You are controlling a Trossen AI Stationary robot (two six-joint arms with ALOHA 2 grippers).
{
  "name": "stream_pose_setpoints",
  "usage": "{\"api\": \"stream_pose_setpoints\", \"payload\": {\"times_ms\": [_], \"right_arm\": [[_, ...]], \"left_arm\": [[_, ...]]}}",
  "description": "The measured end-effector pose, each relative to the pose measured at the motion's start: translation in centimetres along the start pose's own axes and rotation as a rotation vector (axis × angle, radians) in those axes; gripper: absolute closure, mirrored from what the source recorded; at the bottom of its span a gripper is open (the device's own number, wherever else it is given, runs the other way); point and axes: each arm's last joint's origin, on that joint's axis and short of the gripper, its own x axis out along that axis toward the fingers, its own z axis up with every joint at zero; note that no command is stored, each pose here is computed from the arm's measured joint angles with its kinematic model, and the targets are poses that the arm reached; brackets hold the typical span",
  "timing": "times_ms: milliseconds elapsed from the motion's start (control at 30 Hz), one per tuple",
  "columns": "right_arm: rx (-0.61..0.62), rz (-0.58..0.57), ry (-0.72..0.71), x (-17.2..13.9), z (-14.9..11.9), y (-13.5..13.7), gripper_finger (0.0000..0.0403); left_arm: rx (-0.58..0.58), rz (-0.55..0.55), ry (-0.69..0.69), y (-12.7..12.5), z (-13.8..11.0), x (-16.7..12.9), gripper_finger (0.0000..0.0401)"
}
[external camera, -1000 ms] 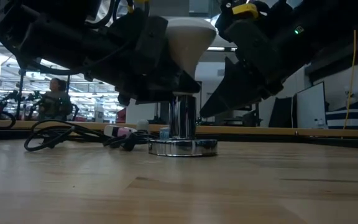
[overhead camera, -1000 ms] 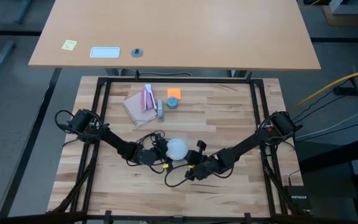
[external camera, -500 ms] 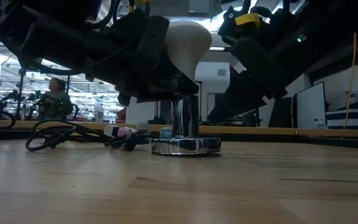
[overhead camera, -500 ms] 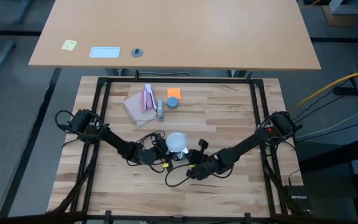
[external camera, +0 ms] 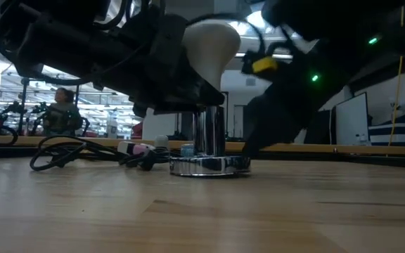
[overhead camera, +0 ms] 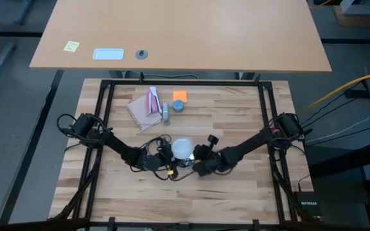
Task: Screw lightbulb
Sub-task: Remove the white lightbulb from the silver lamp
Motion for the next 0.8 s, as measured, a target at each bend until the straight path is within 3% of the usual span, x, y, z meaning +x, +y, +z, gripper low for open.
{"api": "stream_pose_setpoints", "payload": {"times_ms": [267, 633, 800], "right_arm": [[-0.009, 0.165, 0.021, 2.4, -0.1, 0.9, 0.0393], [0.12, 0.28, -0.016, -0.8, -1.8, 4.3, 0.0393], [0.181, 0.336, -0.079, -1.2, -0.9, 4.9, 0.0393]], "left_arm": [[0.015, -0.003, 0.009, -0.1, -0.1, -0.1, 0.0264], [0.015, 0.044, 0.024, 0.4, 0.0, 0.2, 0.0264], [0.027, 0.066, 0.029, 0.6, -0.2, 0.3, 0.0264]]}}
